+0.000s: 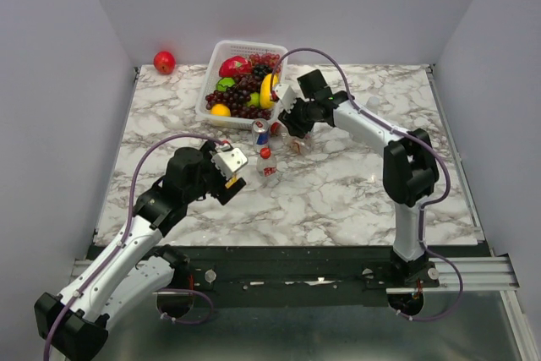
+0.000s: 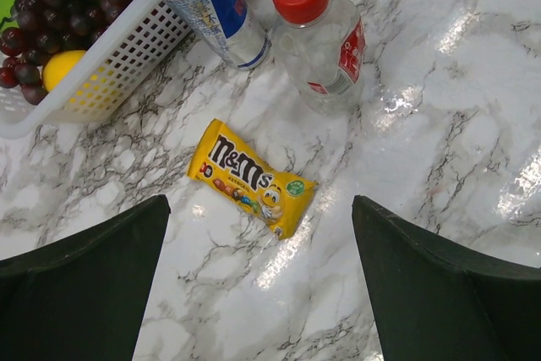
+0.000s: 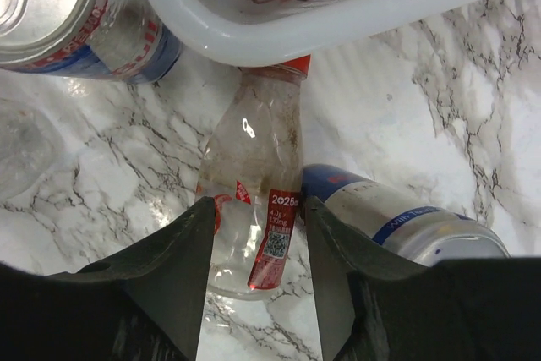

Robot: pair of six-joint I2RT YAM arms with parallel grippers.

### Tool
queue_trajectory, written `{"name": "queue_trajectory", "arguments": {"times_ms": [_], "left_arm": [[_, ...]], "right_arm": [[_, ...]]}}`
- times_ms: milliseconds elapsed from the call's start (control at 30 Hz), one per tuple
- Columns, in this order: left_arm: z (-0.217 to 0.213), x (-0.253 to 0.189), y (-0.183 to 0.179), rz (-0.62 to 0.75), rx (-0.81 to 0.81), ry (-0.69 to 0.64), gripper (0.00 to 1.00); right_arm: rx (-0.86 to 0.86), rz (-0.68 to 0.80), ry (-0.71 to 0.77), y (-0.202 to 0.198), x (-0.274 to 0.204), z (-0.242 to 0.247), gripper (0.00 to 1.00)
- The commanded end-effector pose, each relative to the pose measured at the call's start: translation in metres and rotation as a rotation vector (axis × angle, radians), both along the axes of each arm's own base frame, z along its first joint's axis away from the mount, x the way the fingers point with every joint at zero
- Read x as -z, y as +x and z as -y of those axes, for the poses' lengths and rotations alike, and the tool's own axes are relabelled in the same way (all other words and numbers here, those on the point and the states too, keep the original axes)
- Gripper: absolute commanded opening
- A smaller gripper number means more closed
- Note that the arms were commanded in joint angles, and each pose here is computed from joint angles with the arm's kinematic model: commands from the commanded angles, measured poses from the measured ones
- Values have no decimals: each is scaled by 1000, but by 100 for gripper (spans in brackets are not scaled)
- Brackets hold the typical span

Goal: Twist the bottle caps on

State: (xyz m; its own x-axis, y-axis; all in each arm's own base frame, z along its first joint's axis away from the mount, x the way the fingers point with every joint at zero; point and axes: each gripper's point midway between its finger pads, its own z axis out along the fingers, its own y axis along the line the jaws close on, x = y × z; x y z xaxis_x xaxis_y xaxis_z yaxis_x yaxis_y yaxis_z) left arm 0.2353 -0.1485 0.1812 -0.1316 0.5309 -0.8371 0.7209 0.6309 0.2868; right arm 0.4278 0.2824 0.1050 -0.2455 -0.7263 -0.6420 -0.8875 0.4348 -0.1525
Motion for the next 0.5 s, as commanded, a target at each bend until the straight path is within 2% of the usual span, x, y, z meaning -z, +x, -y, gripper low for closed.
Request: {"name": "queue_trajectory", "arguments": {"times_ms": [0, 467], "left_arm": [[2, -5, -1, -4, 15, -14, 98], [1, -1, 2, -16, 3, -14, 99]], "right_arm": [[8, -1, -53, 15, 13, 3, 56], [7, -87, -79, 3, 41, 8, 54]]}}
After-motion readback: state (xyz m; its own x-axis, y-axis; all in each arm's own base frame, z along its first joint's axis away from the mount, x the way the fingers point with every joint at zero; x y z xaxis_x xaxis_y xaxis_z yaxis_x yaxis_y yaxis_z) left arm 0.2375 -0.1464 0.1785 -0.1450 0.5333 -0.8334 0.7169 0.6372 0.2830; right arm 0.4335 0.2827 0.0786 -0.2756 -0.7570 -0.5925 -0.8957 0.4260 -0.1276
